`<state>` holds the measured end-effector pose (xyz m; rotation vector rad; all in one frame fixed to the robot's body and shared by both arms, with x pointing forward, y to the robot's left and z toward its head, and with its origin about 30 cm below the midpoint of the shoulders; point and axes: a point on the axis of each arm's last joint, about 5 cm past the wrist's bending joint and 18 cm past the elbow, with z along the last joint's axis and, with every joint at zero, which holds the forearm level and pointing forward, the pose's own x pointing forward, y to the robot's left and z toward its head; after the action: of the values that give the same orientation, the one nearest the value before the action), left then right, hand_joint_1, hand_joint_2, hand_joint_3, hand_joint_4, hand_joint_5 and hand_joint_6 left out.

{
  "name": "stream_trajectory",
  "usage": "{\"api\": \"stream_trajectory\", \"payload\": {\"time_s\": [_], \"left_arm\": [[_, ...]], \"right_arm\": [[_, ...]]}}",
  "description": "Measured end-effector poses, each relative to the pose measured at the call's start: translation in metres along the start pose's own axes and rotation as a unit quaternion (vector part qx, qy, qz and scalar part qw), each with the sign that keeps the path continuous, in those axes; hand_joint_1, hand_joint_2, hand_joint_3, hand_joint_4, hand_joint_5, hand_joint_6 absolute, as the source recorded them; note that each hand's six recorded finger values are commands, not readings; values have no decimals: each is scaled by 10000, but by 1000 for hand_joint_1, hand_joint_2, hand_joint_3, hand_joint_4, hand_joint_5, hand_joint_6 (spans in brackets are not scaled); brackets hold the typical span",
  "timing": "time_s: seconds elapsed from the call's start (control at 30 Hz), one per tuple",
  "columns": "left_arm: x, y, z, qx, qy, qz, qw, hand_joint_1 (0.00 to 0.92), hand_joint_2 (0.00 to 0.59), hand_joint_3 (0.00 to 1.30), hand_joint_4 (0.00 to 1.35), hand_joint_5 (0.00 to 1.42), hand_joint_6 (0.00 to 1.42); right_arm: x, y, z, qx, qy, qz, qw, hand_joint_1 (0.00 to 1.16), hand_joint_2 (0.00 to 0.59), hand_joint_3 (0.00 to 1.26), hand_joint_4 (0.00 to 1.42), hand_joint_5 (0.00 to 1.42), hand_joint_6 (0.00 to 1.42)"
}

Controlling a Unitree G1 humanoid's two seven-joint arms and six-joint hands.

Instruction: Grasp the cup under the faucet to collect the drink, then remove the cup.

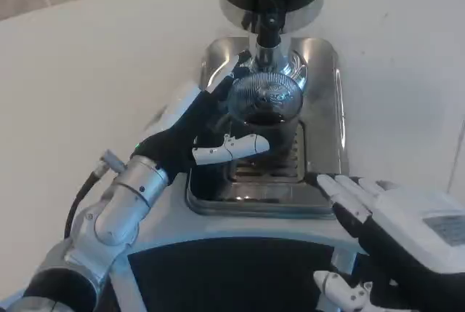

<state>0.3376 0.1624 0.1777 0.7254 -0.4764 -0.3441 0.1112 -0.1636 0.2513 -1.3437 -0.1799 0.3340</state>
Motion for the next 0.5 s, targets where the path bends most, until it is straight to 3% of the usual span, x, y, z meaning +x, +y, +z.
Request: {"api": "stream_trajectory", "payload": {"time_s": [0.23, 0.5], "left_arm": [[21, -10, 10, 1, -1, -38, 10000, 351, 59, 69, 132, 318, 323], [49, -49, 32, 142, -29, 39, 9999, 357, 68, 173, 237, 446, 472]], "right_arm": [[5, 44, 31, -15, 22, 198, 9998, 155, 493, 1, 0, 0, 0], [0, 60, 31, 15, 63, 267, 9996, 114, 491, 8, 0, 0, 0]]}}
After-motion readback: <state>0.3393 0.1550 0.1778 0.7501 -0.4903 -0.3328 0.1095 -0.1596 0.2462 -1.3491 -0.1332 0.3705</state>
